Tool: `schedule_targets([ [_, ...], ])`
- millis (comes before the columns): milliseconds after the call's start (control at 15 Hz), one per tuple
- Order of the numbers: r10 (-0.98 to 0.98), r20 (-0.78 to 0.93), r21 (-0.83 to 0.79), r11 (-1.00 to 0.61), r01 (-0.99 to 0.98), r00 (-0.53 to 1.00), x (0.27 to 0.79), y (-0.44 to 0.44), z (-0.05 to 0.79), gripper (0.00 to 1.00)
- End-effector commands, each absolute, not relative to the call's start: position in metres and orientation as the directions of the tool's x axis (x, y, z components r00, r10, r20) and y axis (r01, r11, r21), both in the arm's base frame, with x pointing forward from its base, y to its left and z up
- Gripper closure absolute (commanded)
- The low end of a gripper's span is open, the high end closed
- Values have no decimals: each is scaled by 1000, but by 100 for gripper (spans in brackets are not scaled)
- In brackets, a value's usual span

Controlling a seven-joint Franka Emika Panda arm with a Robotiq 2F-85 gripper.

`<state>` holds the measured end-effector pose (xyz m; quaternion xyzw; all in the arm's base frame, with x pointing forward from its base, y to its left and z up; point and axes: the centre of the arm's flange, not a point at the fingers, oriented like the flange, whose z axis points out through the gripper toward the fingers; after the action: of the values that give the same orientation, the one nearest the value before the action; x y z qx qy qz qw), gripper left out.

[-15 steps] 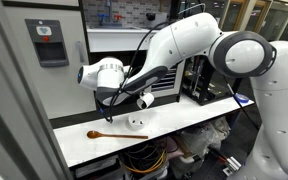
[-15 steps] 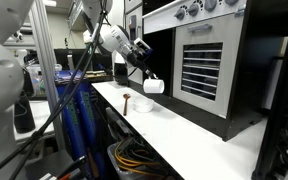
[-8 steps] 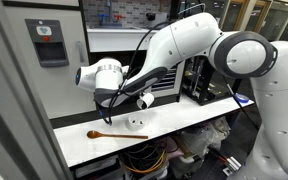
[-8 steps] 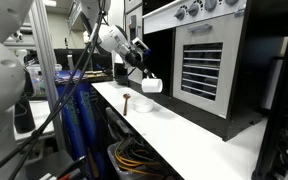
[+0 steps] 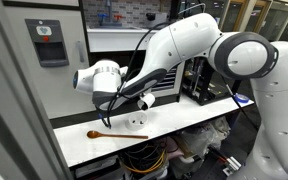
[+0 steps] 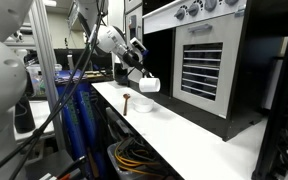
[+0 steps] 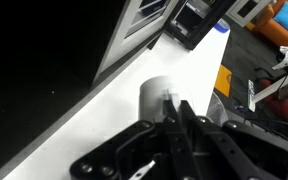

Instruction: Lift the white cup and empty its contents into the bowl

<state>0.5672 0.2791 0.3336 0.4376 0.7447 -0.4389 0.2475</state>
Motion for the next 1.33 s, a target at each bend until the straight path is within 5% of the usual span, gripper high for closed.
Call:
schedule_targets([
  [0,394,-757,-472,223,853,-522,569,284,333,98],
  [1267,334,-765,-510,210,834,-551,559,289,327,98],
])
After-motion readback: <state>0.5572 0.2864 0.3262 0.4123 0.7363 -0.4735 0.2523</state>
